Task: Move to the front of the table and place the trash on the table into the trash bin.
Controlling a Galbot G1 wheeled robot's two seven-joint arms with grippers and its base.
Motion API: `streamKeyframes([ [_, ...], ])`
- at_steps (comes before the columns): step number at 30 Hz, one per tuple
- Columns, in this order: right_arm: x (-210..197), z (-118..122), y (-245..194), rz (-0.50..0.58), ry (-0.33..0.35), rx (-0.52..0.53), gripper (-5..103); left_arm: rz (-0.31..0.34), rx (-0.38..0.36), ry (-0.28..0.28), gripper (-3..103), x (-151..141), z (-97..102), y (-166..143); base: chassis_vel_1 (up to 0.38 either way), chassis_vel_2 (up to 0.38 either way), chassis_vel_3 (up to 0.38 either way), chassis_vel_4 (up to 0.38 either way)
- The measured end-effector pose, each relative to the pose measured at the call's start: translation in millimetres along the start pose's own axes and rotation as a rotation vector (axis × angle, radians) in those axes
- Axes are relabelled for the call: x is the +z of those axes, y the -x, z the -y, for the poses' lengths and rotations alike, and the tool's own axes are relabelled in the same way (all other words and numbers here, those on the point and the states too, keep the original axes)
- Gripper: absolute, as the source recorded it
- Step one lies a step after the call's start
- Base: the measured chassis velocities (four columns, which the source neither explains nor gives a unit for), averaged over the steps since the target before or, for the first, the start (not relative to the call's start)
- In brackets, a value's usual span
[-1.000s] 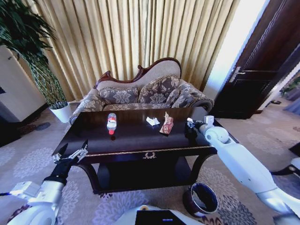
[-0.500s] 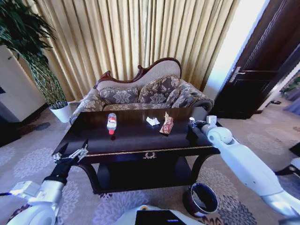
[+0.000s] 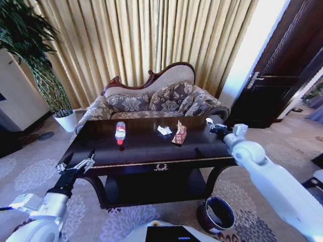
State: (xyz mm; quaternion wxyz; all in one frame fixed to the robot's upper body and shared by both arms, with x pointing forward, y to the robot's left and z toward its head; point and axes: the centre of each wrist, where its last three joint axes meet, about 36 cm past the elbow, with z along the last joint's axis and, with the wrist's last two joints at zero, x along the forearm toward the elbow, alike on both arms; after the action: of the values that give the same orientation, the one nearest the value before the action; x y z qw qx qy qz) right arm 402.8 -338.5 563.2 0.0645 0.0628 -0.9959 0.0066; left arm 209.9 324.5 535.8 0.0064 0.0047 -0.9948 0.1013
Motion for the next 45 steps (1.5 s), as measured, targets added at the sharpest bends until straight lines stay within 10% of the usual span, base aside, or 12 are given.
streamKeyframes([
  [14,27,-41,-86,0.038,-0.005,0.056,1,-0.003,-0.003,-0.002,100,-7,-5.3,2,0.0,0.0,0.0,0.0],
  [45,31,-49,-90,0.038,0.017,0.045,1,-0.005,0.017,-0.003,100,-8,-3.3,5,0.065,-0.063,-0.065,0.064],
])
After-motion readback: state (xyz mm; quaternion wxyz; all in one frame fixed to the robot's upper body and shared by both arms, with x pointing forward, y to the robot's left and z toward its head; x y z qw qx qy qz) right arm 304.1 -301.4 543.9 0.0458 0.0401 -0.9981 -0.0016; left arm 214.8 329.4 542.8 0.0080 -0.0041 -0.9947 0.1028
